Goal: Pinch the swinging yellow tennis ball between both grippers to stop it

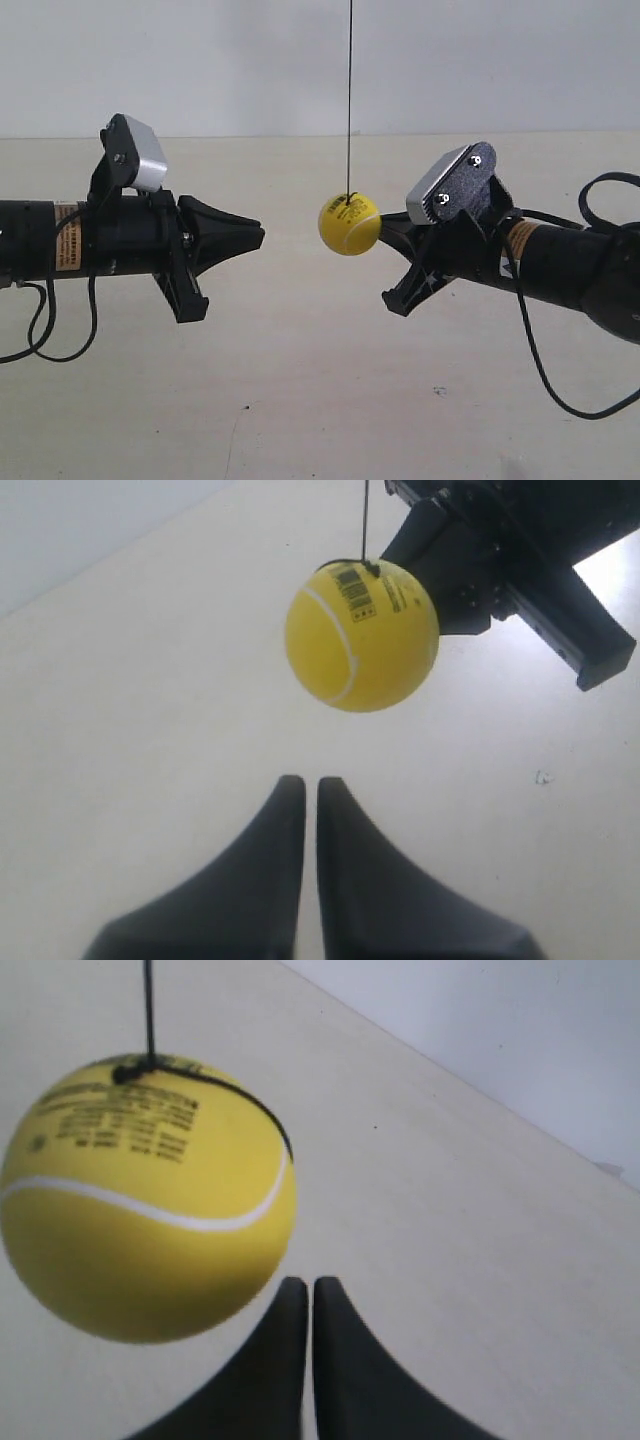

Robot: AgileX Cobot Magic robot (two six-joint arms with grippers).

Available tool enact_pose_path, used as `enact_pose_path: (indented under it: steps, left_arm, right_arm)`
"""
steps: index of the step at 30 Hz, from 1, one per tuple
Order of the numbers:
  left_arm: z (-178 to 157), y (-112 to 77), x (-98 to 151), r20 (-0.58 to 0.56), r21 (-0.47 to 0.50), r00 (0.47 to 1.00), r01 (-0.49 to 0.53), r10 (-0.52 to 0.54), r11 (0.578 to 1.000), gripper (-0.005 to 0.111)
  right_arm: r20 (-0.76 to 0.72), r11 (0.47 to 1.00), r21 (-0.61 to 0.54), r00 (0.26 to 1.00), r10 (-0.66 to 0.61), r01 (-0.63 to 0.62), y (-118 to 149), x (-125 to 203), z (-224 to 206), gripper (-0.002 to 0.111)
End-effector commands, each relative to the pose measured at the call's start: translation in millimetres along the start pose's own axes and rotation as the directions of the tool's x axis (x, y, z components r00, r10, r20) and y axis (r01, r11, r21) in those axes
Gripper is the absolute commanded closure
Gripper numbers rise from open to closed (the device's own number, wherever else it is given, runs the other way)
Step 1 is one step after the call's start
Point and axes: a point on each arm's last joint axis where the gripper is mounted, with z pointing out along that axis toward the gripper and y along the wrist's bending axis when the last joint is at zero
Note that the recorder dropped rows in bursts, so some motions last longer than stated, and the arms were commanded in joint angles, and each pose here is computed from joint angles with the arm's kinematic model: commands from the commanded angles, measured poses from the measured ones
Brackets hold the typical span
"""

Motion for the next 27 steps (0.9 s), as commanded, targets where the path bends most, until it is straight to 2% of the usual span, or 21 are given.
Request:
enact_pose_path:
  steps: [1, 6, 20, 27]
  left_arm:
    - [-6, -2.8, -5, -0.01, -0.021, 1.0, -0.013, 0.012, 1.0, 0.102]
    - [-8, -0.7, -4, -0.048, -0.055, 0.999, -0.018, 0.016, 0.998, 0.102]
    - [-8, -0.6, -4, -0.05, -0.056, 0.999, -0.018, 0.015, 0.998, 0.102]
    - [-16, -8.2, -16, 0.009, -0.043, 0.999, -0.04, 0.04, 0.998, 0.102]
  right_arm:
    - [0.003, 1.0, 0.014, 1.0, -0.01, 0.01, -2, -1, 0, 0.108]
    - [0.001, 1.0, 0.017, 1.0, -0.009, 0.009, -3, -1, 0, 0.108]
    - [0.003, 0.999, 0.035, 1.0, 0.006, -0.006, -4, -1, 0, 0.108]
    - [0.054, 0.994, 0.097, 0.997, 0.046, -0.051, -11, -19, -9, 0.108]
